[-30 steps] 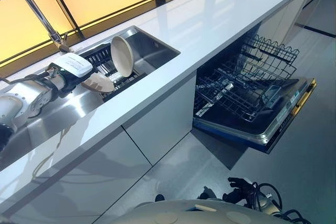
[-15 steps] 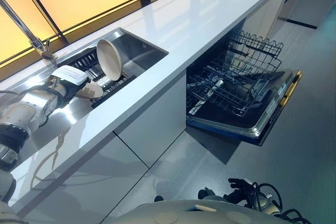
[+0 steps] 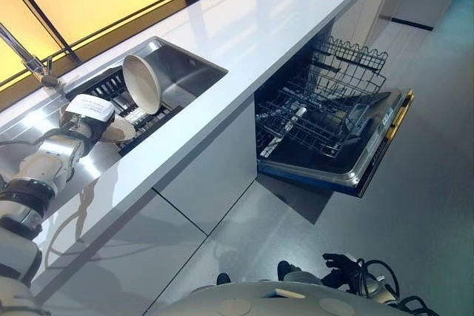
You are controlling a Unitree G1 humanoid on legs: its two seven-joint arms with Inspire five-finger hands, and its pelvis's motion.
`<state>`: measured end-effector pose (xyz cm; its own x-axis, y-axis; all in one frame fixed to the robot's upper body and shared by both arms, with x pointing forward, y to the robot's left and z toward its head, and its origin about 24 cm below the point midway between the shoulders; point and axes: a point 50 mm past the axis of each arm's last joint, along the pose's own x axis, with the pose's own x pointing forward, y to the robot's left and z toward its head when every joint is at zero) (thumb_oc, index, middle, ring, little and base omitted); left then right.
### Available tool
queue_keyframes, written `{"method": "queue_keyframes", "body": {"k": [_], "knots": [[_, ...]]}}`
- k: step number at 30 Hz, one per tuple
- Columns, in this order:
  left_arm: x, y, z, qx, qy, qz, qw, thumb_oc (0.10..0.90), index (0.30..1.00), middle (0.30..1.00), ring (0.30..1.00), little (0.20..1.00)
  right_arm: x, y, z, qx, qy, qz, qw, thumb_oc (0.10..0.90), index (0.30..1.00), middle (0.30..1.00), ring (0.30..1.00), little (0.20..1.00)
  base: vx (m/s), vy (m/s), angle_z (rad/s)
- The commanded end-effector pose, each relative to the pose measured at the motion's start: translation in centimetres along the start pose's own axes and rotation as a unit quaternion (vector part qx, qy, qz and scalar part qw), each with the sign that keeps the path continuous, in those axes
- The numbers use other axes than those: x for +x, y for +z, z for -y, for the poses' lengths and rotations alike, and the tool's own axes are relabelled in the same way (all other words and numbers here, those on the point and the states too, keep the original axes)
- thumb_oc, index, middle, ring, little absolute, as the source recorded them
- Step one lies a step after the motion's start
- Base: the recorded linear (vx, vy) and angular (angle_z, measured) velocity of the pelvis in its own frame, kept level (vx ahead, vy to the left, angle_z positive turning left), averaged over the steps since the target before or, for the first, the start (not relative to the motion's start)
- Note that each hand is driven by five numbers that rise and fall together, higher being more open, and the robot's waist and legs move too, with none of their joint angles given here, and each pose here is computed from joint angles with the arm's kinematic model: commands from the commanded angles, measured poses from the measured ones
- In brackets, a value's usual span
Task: Pick up plates and place into dishwasher.
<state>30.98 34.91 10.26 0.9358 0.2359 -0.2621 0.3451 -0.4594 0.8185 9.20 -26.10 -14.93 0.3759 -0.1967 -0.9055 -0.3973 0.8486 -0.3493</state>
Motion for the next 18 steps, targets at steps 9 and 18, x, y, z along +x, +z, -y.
{"method": "queue_keyframes", "body": {"k": [9,18], "knots": [[-0.2,-6.1,-8.6,-0.02,0.191,-0.143,0.971,0.1,0.3,0.3,0.3,0.2,0.2,1.4,1.5,-0.024,-0.015,0.034,0.999,0.8,0.9,0.9,0.9,0.9,0.0,0.0,0.0],[-2.4,-8.8,-13.2,-0.098,0.34,-0.139,0.925,0.125,0.321,0.321,0.321,0.225,0.1,1.0,1.1,-0.024,-0.012,0.03,0.999,0.8,0.9,0.9,0.9,0.9,0.0,0.0,0.0]]}}
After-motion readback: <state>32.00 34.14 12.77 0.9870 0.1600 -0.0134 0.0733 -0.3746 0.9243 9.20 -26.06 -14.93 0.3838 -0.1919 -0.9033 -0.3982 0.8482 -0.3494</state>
